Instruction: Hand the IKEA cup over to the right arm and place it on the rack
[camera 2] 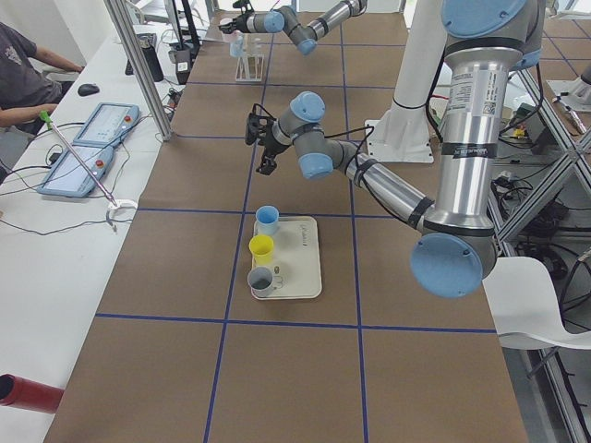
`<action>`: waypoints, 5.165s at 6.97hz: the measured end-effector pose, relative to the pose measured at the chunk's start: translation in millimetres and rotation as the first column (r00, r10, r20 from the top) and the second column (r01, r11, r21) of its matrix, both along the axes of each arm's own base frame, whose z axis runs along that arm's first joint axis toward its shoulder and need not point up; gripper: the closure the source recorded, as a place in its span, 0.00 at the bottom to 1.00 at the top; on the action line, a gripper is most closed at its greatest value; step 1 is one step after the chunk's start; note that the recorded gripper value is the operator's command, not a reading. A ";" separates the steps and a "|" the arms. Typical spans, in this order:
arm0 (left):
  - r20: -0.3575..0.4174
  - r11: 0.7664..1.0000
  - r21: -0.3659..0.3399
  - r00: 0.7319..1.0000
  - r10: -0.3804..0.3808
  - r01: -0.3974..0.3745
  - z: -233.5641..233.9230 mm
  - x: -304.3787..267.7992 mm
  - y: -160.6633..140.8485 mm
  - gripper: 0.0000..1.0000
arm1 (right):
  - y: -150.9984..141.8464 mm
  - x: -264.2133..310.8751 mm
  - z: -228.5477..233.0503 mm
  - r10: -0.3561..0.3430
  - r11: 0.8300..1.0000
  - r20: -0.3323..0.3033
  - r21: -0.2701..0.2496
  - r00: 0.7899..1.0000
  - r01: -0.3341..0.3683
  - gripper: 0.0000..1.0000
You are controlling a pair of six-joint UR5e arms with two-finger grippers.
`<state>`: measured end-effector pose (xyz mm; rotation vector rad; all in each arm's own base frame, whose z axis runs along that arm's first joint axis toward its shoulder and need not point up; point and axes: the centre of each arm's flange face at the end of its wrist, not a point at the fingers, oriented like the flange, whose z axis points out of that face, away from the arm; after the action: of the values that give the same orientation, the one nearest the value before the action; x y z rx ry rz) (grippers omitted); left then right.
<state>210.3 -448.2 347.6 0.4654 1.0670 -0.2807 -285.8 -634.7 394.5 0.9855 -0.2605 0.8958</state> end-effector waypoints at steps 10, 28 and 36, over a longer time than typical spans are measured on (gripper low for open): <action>0.133 0.997 0.028 0.989 0.063 -0.068 46.6 -36.3 -1.9 0.00 | 8.0 -22.0 32.9 -0.035 0.998 -0.039 -0.048 0.999 0.033 1.00; 0.249 0.978 -0.048 0.946 0.206 -0.201 98.2 -96.3 -18.4 0.00 | 80.9 44.2 -100.7 -0.022 0.982 0.260 0.185 0.965 -0.028 0.00; 0.267 0.917 -0.188 0.881 0.391 -0.351 212.6 -161.2 -50.3 0.00 | 179.9 -16.6 -219.8 -0.280 0.920 0.760 0.387 0.587 -0.063 0.00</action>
<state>49.2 -498.5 560.2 0.1647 0.8105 0.0619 -302.4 -454.8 174.7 0.8263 -1.3245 1.1639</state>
